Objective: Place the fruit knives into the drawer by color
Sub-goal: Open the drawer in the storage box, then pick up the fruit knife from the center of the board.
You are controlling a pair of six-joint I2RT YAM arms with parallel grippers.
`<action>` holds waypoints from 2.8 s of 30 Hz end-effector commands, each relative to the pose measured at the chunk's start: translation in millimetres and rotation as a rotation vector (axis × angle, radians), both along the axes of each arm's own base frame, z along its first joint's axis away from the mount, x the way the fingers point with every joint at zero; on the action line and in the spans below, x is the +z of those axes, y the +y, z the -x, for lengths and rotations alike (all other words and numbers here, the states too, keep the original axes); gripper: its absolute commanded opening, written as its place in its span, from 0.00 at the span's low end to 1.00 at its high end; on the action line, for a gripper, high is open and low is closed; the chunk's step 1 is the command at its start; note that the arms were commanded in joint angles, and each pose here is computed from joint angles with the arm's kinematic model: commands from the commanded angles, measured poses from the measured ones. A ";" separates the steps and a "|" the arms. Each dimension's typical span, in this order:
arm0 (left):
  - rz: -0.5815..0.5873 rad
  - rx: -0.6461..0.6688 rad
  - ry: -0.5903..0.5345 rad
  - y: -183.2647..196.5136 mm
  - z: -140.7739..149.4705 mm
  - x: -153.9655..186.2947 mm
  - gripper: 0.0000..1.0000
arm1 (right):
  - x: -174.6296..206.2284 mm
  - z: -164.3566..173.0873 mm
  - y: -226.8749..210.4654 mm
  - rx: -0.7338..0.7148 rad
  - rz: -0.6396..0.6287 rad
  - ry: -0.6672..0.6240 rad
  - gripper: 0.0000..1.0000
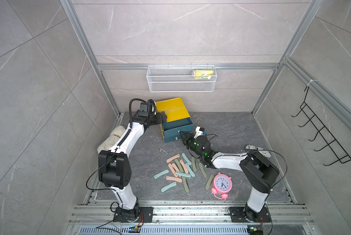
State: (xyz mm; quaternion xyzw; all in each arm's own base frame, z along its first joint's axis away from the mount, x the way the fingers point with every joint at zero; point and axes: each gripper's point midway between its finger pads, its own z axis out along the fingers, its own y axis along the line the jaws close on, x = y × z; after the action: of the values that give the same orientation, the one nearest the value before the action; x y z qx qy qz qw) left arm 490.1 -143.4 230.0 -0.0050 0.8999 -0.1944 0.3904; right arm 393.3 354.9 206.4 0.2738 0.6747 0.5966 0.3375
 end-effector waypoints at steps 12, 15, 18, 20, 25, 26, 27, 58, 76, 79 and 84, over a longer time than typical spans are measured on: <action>-0.003 0.029 0.013 5.0 -2.4 0.4 0.96 | 25.0 36.9 -4.2 0.099 0.042 -0.080 0.55; 0.001 0.040 -0.004 7.8 -1.6 9.8 0.98 | 26.1 51.0 -11.2 0.124 0.105 -0.083 0.59; 0.009 0.049 -0.033 9.9 -0.4 22.7 0.99 | 16.8 66.4 -20.0 0.148 0.185 -0.058 0.62; 0.010 0.050 -0.045 10.7 1.7 29.2 0.99 | 9.2 76.5 -28.3 0.160 0.232 -0.045 0.62; 0.017 0.072 -0.098 20.2 11.0 53.9 0.99 | -3.0 107.8 -58.9 0.198 0.414 -0.020 0.61; 0.023 0.075 -0.108 21.6 14.8 58.7 0.99 | -3.6 115.8 -64.9 0.217 0.466 -0.023 0.60; 0.030 0.075 -0.121 22.0 18.5 64.5 0.99 | -4.9 123.4 -70.7 0.240 0.524 -0.017 0.60; 0.258 0.129 -0.111 42.1 180.7 57.1 1.00 | -181.8 238.6 -24.9 0.994 1.576 0.157 0.64; 0.248 0.135 -0.093 42.5 178.3 53.3 1.00 | -208.4 238.4 -39.7 1.016 1.648 0.201 0.37; 0.258 0.131 -0.093 41.7 180.8 54.1 0.99 | -205.8 233.3 -43.7 0.983 1.639 0.194 0.32; 0.287 0.116 -0.070 36.7 184.4 50.8 0.99 | -195.3 226.1 -44.5 0.926 1.588 0.152 0.28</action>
State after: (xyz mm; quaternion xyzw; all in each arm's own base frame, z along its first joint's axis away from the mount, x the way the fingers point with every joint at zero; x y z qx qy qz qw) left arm 311.1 -100.1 274.9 -0.1114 0.8525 -0.2747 0.4306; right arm 162.6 328.1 15.4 -0.3119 0.9440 0.0325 0.1025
